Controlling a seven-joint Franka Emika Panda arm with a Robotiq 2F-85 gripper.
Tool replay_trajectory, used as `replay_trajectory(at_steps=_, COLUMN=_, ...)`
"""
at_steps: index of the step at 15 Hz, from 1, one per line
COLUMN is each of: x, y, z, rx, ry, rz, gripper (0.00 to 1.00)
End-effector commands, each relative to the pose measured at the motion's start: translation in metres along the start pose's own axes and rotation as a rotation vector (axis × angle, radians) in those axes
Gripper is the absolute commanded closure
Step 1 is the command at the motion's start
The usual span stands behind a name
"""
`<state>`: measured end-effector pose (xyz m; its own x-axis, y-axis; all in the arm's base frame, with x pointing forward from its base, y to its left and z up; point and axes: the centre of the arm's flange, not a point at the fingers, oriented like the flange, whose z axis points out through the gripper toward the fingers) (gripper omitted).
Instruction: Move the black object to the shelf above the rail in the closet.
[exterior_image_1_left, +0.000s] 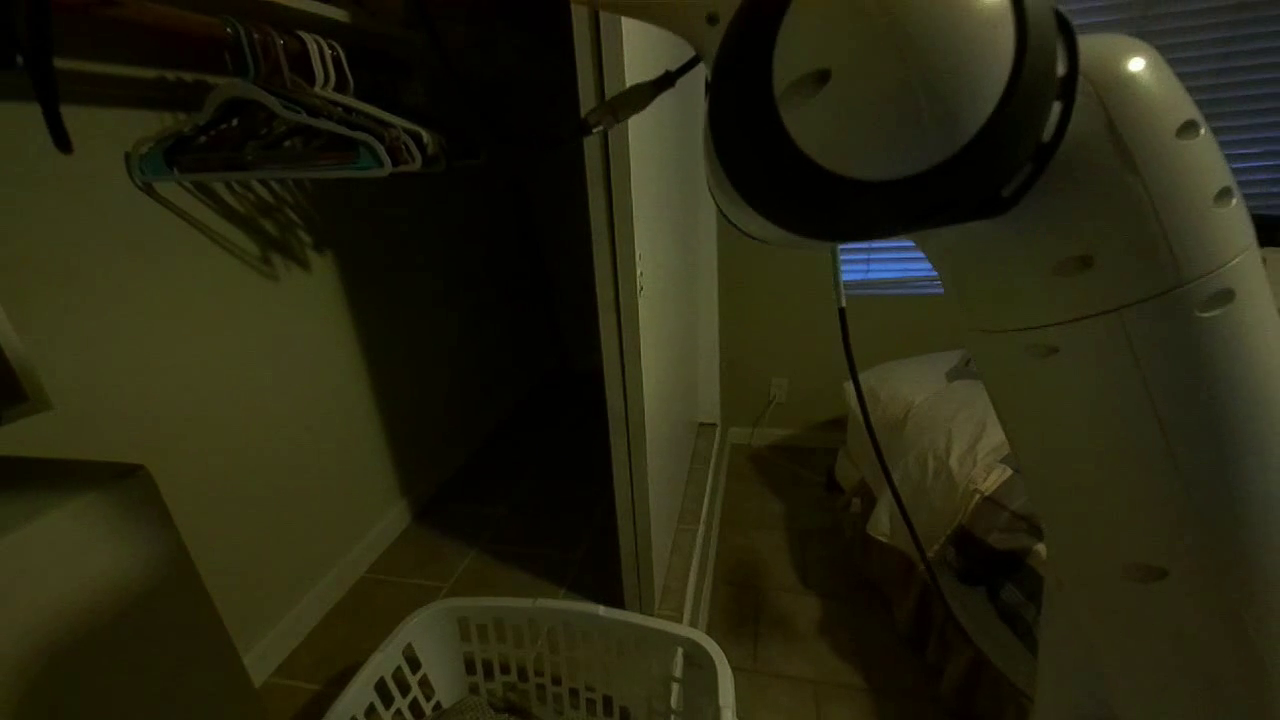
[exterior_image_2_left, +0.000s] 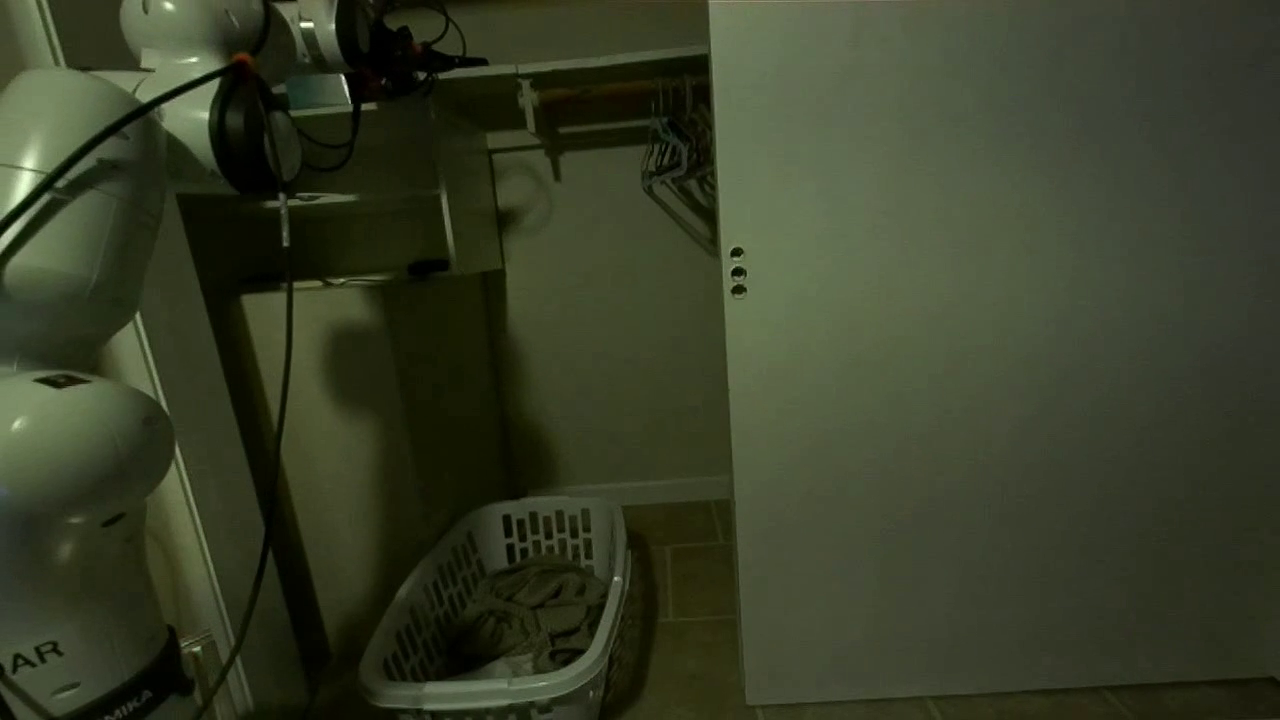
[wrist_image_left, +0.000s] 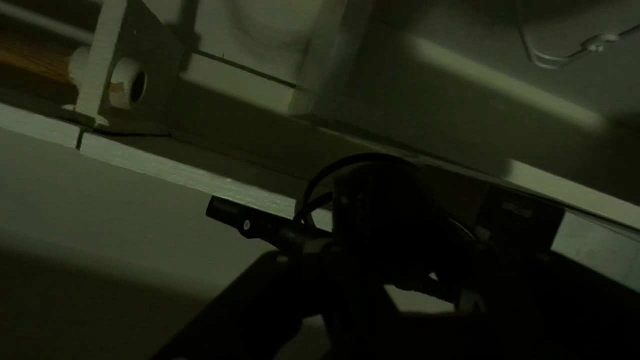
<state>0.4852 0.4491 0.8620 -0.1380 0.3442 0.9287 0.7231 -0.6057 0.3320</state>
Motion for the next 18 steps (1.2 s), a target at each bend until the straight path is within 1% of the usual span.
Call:
replay_trajectory(at_steps=1, x=0.032, y=0.023, z=0.035, rx=0.031, ry=0.000, rz=-0.020, gripper=0.85)
replay_trajectory(at_steps=4, x=0.030, y=0.020, z=0.048, rx=0.053, ry=-0.015, rz=-0.035, gripper=0.85)
replay_trajectory(at_steps=7, x=0.029, y=0.013, z=0.058, rx=0.056, ry=-0.005, rz=-0.055, gripper=0.85)
replay_trajectory(at_steps=11, x=0.033, y=0.010, z=0.061, rx=0.039, ry=0.025, rz=-0.074, gripper=0.85)
replay_trajectory(at_steps=18, x=0.039, y=0.010, z=0.074, rx=0.015, ry=0.043, rz=-0.104, gripper=0.85)
